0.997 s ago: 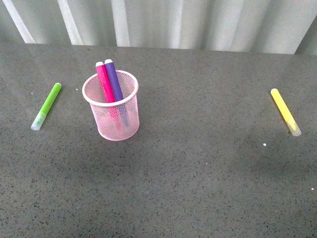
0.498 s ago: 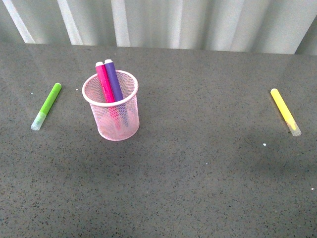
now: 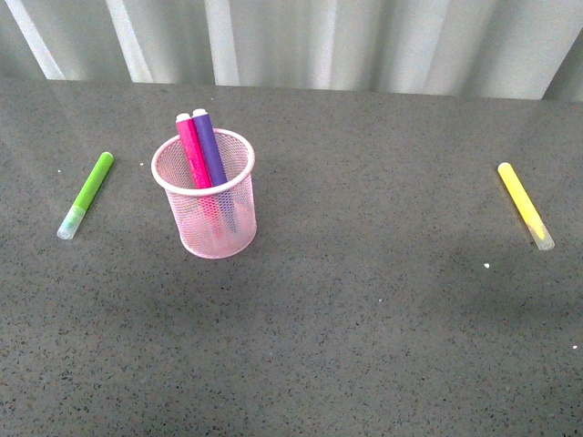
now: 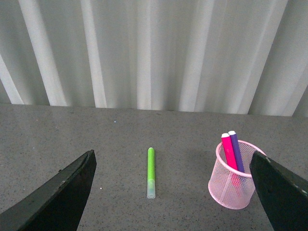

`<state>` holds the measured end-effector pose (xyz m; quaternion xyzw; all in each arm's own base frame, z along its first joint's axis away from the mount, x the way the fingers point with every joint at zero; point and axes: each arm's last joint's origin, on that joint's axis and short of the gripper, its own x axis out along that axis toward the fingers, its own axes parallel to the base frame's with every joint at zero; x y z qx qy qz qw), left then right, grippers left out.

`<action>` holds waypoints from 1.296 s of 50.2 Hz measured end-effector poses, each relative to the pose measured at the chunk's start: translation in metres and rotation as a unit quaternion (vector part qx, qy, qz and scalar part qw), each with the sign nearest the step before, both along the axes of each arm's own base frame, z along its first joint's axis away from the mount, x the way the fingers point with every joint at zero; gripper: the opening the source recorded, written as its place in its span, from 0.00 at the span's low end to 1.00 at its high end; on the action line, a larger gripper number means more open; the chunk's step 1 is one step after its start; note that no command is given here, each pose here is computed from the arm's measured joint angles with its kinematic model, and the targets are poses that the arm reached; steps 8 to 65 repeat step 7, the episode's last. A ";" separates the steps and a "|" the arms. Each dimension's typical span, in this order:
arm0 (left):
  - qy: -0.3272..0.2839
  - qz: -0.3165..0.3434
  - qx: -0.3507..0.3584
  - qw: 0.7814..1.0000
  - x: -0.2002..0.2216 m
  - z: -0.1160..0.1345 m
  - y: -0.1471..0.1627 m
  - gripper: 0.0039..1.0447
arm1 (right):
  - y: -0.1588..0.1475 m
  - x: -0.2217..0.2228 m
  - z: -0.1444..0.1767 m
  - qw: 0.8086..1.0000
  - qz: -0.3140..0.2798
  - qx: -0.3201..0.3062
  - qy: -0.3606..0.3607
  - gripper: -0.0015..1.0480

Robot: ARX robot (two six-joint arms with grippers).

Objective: Insert purple and pink pens into pink cup

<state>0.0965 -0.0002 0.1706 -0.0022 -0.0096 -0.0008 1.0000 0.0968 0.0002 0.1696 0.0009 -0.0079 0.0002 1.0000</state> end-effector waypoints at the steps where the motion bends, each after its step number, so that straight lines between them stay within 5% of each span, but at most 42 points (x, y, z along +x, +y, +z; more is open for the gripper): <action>1: 0.000 0.000 0.000 1.000 0.000 0.000 0.000 0.94 | 0.000 0.000 0.000 1.000 0.000 0.000 0.000 0.93; 65: 0.000 0.000 0.000 1.000 0.000 0.000 0.000 0.94 | 0.000 0.000 0.000 1.000 0.000 0.000 0.000 0.93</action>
